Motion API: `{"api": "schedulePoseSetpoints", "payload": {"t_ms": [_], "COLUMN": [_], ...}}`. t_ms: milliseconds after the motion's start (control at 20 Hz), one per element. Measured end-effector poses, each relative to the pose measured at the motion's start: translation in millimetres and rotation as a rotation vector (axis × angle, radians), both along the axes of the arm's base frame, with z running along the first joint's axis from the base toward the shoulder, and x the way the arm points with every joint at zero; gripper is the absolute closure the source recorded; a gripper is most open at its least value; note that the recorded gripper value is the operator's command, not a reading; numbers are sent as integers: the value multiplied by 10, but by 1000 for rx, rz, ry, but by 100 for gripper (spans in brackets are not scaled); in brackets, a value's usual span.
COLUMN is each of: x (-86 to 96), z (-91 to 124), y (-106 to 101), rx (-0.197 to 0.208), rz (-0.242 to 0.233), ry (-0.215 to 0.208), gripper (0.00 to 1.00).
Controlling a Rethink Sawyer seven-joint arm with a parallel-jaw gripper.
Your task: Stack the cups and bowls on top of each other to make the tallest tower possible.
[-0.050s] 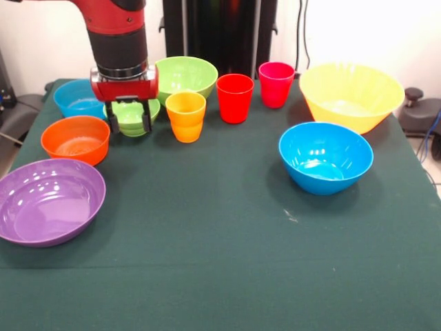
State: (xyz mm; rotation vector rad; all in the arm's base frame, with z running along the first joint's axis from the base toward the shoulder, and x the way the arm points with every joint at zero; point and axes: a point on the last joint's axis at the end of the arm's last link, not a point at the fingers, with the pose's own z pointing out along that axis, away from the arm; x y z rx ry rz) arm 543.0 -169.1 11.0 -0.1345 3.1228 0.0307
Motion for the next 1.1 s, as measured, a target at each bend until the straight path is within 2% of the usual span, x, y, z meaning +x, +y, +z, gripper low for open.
{"api": "schedulePoseSetpoints", "payload": {"t_ms": [250, 600, 850, 1100], "x": [-71, -104, -155, -216], "z": [-70, -90, -104, -37], "y": [28, 40, -25, -244], "rx": [-29, -44, -55, -64], "rz": [52, 74, 74, 38], "ry": [4, 10, 15, 10], "gripper": [0, 0, 0, 0]}}
